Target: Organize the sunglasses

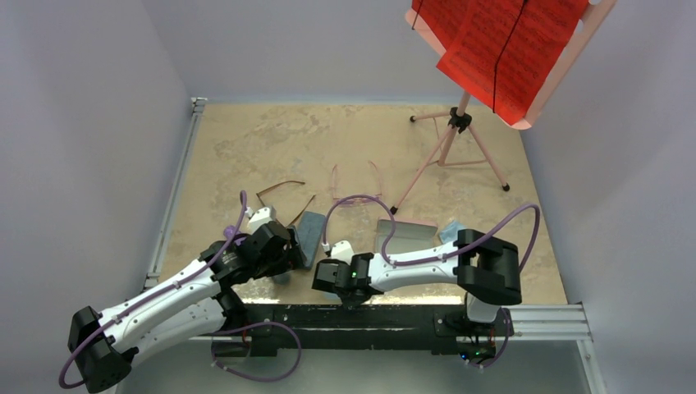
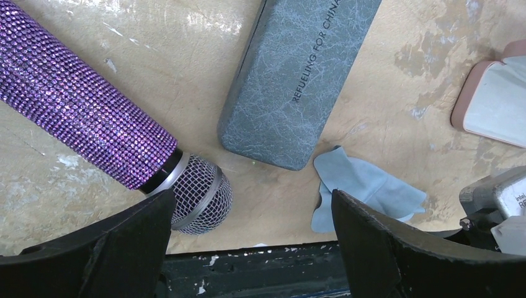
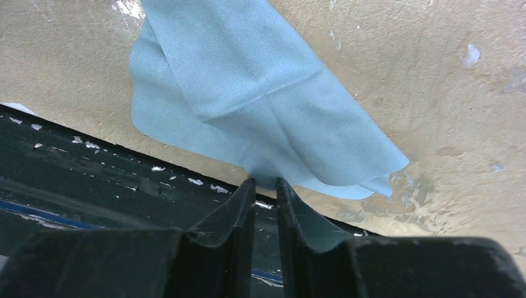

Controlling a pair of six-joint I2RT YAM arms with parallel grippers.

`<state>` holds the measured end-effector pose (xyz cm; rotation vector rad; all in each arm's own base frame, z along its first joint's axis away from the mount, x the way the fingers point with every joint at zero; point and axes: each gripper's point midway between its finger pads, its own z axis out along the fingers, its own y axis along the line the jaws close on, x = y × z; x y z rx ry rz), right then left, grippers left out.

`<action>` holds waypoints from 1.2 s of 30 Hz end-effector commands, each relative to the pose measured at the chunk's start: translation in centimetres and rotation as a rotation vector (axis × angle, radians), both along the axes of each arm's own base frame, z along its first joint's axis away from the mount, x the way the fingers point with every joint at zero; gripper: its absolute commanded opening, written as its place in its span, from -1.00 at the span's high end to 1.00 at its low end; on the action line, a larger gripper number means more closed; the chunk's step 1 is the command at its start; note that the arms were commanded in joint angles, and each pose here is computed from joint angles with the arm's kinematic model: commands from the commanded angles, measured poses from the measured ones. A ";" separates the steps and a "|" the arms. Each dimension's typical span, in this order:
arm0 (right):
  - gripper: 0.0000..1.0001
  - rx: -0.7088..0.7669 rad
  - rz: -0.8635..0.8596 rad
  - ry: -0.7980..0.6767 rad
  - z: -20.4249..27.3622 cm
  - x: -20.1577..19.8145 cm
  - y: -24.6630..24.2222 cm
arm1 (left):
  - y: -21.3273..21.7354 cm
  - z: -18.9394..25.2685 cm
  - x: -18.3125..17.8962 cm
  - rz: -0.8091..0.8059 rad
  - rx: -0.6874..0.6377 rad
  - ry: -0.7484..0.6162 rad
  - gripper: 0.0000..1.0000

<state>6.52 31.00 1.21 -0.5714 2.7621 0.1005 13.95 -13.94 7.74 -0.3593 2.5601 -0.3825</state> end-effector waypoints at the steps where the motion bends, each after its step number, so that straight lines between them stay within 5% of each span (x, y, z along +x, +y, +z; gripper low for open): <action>1: 0.60 0.007 -0.005 -0.024 -0.3 0.2 -0.5 | 0.0 0.6 0.3 0.020 -0.008 -0.012 -1.00; 8: 1.00 0.057 -0.007 -0.032 -0.1 1.1 -0.6 | -0.6 1.0 0.2 -0.016 -0.025 -0.016 -1.00; 25: 1.00 0.132 0.032 -0.091 3.9 2.4 -3.7 | -8.0 1.3 -0.8 -0.279 -0.269 0.053 -0.99; 36: 1.00 0.219 0.008 -0.051 3.6 3.1 -3.9 | -10.4 -0.7 -2.6 -0.331 -0.306 0.161 -0.63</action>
